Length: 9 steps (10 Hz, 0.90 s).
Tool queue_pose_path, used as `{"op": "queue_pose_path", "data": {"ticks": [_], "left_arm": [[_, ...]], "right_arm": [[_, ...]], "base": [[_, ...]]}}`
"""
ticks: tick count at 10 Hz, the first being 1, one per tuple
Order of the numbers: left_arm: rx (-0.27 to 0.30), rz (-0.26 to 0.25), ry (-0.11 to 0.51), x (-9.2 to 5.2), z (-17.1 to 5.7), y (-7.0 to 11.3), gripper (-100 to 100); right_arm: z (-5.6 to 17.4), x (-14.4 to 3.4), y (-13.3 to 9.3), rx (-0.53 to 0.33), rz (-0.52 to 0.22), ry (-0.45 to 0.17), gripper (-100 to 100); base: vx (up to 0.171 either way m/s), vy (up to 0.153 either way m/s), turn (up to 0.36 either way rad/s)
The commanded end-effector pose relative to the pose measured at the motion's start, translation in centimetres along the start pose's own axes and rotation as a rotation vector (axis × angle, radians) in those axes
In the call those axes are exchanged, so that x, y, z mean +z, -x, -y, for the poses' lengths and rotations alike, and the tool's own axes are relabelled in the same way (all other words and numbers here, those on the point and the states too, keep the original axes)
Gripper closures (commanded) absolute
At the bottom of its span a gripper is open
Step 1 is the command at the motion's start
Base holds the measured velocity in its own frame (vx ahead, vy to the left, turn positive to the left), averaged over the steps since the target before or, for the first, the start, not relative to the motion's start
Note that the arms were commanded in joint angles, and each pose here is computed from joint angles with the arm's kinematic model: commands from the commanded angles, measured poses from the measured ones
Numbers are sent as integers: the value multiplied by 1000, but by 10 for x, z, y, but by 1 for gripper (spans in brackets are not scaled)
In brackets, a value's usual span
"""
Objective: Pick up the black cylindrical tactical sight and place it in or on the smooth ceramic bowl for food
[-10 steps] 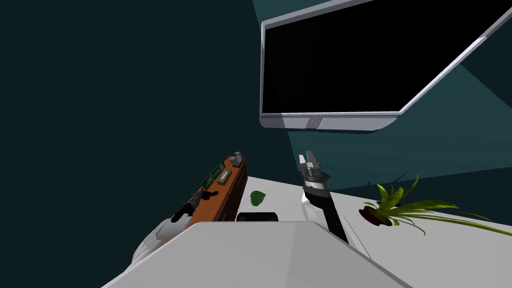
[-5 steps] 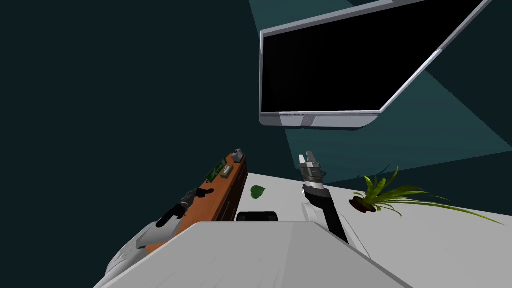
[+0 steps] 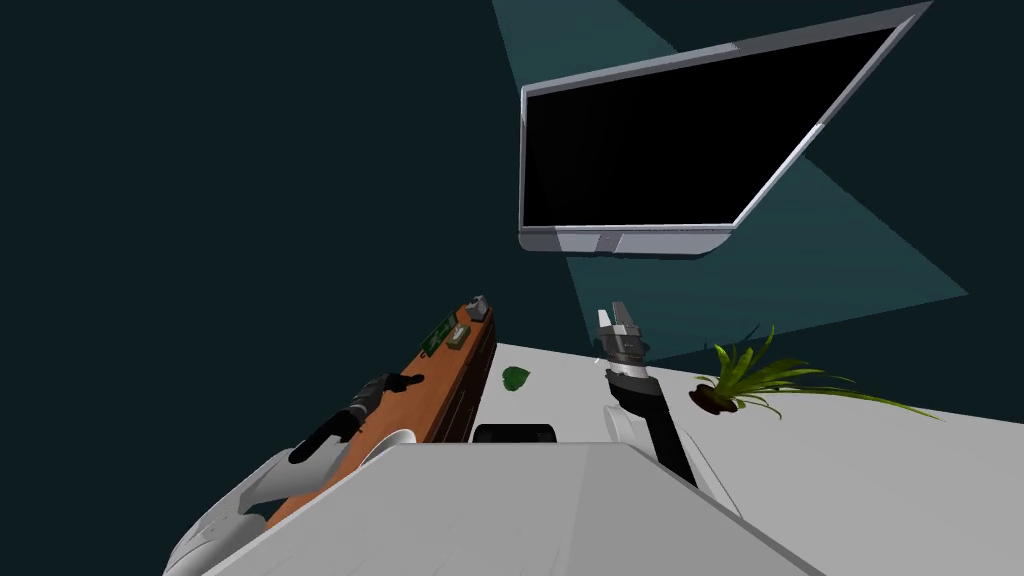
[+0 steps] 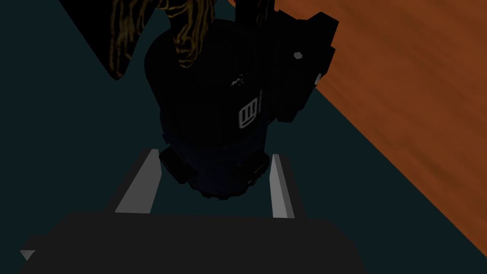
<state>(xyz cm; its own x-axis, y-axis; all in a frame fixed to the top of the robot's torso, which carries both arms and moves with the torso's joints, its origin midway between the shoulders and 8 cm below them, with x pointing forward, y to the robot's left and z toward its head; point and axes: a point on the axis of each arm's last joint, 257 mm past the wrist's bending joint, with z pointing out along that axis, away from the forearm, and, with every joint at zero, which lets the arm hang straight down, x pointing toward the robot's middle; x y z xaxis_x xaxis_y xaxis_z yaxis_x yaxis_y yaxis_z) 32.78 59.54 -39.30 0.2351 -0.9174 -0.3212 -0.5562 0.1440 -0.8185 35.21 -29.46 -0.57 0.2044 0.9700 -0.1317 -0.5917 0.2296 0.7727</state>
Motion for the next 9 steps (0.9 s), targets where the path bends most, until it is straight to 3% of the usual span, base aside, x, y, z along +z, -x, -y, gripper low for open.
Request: {"op": "queue_pose_path", "data": {"ticks": [1,5,9], "left_arm": [[-5,-12,-18,-4,10,3,100],[1,-61,-40,-19,30,-1,100],[28,-126,-25,-34,38,-19,100]], "right_arm": [[0,0,0,0,0,0,0],[0,0,0,0,0,0,0],[0,0,0,0,0,0,0]], "base": [[-93,14,-24],[-127,10,2],[-82,-1,32]]}}
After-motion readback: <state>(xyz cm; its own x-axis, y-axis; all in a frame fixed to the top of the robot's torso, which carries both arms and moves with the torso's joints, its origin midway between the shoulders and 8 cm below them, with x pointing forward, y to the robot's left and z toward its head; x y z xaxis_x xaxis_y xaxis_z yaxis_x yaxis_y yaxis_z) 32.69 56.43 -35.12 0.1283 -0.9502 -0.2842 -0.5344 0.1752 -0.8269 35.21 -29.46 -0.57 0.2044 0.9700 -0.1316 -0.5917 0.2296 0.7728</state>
